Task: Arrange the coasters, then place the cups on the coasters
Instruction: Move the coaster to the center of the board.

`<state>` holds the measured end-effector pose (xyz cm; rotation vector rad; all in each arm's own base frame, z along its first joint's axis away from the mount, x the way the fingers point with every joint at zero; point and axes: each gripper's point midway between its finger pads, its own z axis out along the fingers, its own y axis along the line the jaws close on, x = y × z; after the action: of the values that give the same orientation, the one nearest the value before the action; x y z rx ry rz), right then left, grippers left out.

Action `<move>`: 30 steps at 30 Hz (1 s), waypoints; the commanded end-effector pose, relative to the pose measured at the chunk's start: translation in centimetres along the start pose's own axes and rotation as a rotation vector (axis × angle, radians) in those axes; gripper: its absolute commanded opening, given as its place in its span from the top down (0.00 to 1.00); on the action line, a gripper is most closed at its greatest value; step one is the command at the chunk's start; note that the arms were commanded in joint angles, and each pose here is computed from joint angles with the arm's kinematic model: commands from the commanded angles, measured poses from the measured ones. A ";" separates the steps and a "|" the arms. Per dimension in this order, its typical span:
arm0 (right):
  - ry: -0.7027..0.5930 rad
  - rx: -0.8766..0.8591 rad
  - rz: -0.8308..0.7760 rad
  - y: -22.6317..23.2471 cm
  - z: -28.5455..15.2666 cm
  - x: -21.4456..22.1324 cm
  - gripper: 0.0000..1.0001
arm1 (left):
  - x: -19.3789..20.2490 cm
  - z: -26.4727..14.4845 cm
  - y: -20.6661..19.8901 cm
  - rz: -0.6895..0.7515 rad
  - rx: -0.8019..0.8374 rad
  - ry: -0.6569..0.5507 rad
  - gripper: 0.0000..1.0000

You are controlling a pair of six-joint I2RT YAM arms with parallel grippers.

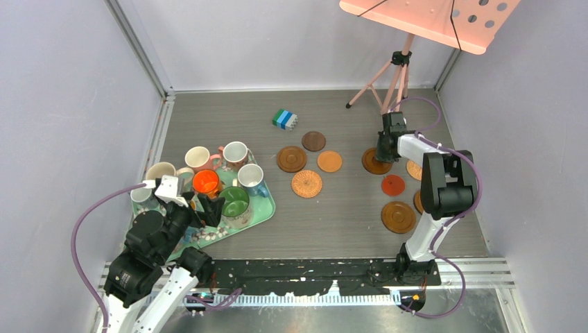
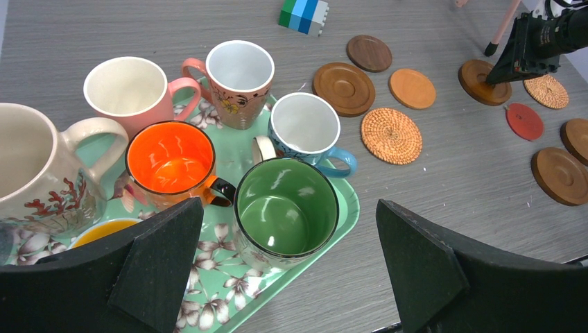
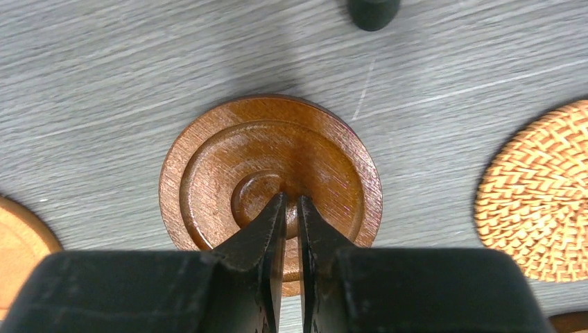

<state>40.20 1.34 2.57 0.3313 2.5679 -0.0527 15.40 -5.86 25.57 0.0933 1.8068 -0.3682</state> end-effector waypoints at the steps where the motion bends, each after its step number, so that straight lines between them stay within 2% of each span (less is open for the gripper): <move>1: -0.051 0.022 0.004 -1.4 -0.9 -1.5 0.82 | -0.8 0.1 -0.2 -0.016 0.007 -0.037 0.01; 30: -0.049 0.053 0.058 -3.8 -0.8 -2.0 0.82 | -0.8 0.1 -0.2 -0.016 0.004 -0.036 0.01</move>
<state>40.12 -2.06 2.53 0.4162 2.5587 -0.0849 15.40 -5.87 25.57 0.0936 1.8068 -0.3685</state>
